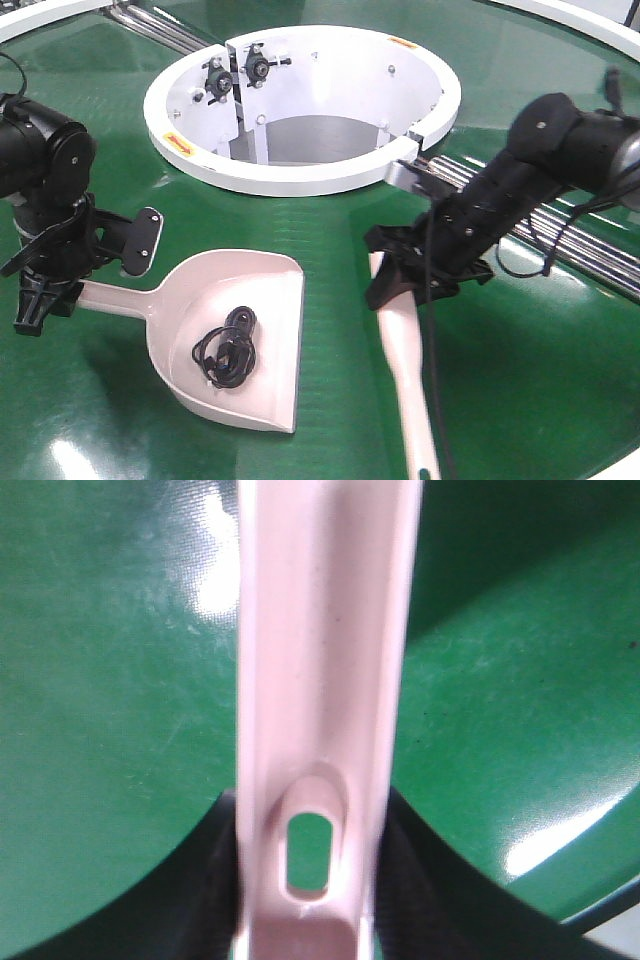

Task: Clean and inspect green conveyor with broom and dustpan
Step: 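Lower the brush back onto the belt beside the dustpan with the right gripper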

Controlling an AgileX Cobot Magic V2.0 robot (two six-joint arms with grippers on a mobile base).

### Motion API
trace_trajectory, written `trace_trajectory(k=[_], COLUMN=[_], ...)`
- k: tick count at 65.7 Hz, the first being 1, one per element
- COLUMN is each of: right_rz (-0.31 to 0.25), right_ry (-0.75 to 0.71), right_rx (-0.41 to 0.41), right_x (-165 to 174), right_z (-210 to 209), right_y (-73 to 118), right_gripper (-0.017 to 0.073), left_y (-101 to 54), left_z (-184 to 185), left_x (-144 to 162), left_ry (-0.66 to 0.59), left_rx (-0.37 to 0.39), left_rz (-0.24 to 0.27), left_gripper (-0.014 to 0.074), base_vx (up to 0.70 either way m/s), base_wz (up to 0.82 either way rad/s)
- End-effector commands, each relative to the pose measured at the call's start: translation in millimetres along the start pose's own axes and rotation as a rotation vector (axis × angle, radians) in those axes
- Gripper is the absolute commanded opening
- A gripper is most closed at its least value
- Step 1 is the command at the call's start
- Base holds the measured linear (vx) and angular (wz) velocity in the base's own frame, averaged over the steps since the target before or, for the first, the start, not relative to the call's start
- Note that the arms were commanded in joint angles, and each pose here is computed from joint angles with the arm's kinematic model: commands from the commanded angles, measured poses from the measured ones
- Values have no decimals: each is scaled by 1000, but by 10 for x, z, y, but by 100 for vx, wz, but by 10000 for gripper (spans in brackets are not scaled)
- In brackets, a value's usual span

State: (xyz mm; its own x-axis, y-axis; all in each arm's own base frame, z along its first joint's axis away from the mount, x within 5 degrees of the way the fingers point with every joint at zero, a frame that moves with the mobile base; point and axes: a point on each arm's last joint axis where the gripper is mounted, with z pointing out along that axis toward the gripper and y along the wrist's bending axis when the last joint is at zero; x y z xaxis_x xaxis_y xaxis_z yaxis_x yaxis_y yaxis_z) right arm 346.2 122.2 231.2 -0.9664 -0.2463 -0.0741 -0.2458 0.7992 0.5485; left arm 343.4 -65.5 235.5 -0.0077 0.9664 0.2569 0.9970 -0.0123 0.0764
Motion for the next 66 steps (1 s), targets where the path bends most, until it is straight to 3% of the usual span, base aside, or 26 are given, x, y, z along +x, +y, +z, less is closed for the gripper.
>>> trace_trajectory(k=[1, 16, 28, 66], right_rz=[-35, 20, 42, 74], right_ry=[-31, -31, 14, 89], right_rx=[-74, -79, -64, -31], right_x=[63, 6, -20, -41], right_z=[-259, -238, -102, 111], right_y=[36, -265, -392, -582], right_gripper=[-3, -3, -3, 8], left_y=[-30, -30, -30, -30], left_z=[-220, -220, -220, -220], left_x=[21, 21, 21, 21], left_ry=[-21, -21, -21, -21], left_rx=[-47, -47, -47, -47], left_rz=[-19, -19, -19, -19], left_gripper=[-23, -23, -23, -23], base_vx=[0, 0, 0, 0], base_wz=[0, 0, 0, 0])
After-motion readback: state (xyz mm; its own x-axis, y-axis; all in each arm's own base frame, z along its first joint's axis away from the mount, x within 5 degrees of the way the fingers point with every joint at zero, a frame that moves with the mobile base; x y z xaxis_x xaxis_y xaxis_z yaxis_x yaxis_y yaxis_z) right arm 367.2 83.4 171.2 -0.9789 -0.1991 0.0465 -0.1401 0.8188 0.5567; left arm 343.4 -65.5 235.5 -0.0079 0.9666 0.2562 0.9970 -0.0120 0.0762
